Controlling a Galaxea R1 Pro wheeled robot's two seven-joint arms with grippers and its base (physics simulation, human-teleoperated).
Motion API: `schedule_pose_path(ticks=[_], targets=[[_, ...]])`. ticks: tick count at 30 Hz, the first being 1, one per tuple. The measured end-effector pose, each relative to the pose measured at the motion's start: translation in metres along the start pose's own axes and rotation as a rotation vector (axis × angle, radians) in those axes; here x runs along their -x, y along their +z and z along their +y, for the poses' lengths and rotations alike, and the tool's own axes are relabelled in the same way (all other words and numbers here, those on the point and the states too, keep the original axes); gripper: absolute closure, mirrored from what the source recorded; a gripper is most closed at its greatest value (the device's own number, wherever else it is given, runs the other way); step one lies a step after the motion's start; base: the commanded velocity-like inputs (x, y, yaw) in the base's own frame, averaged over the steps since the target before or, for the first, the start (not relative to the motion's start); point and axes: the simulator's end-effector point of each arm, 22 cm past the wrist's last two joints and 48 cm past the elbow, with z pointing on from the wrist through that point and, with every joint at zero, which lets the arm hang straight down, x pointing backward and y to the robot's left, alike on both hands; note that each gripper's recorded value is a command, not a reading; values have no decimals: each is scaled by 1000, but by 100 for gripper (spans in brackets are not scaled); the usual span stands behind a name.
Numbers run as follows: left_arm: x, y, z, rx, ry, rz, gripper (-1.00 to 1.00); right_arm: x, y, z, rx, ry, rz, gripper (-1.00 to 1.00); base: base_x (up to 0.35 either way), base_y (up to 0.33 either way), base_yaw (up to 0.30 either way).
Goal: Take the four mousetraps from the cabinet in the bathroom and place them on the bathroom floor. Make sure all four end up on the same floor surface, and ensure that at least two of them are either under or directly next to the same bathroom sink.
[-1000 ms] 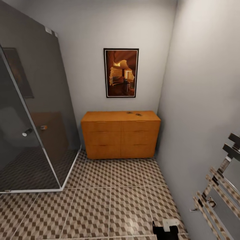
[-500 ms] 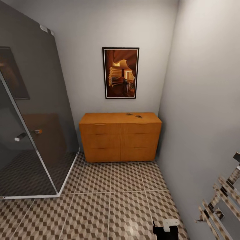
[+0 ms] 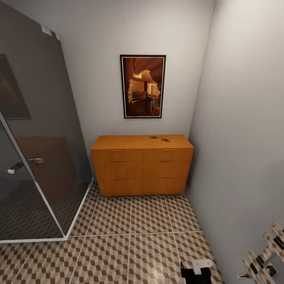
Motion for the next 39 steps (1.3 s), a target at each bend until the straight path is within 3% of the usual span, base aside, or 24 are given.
schedule_pose_path(ticks=[15, 28, 39], targets=[[0, 0, 0, 0, 0, 0, -100, 1, -1, 7, 32, -46, -9, -100, 193, 0, 0], [0, 0, 0, 0, 0, 0, -100, -7, -4, 9, 39, -56, 0, -100, 176, -49, 0], [5, 2, -7, -17, 8, -6, -100, -16, -7, 8, 46, -70, 17, -100, 49, -34, 0]])
